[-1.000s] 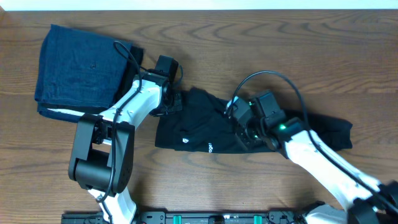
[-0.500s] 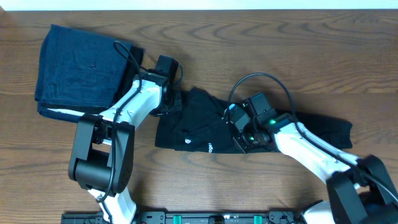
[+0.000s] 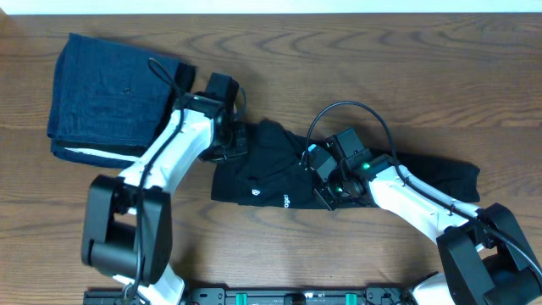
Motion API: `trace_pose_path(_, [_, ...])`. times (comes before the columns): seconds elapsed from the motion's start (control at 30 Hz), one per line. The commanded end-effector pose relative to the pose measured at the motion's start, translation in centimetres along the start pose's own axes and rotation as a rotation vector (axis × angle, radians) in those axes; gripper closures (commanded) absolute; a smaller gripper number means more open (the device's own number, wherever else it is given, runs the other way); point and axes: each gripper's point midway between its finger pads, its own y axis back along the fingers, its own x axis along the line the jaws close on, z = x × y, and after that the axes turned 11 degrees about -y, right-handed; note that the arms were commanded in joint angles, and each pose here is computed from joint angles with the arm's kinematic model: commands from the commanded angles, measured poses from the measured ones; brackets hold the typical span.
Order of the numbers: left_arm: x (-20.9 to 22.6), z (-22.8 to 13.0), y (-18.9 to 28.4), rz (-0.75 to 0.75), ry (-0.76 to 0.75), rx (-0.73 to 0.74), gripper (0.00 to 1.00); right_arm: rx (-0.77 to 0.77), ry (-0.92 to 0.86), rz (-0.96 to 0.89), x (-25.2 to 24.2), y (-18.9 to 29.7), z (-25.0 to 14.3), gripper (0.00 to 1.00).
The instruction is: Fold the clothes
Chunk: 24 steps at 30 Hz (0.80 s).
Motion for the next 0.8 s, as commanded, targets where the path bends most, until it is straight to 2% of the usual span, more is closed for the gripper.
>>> trace_pose_path(0.0, [-2.8, -0.7, 0.8, -0.166, 0.004, 0.041, 0.63, 0.011, -0.005, 0.025, 0.6, -0.2, -0.4, 0.89])
trace_pose_path(0.13, [-3.1, -2.1, -0.3, -0.202, 0.018, 0.098, 0.57, 0.011, -0.006, 0.025, 0.6, -0.2, -0.4, 0.89])
trace_pose_path(0.77, [-3.0, -5.0, -3.8, -0.195, 0.054, 0.14, 0.57, 0.01, -0.005, 0.025, 0.6, -0.2, -0.4, 0.85])
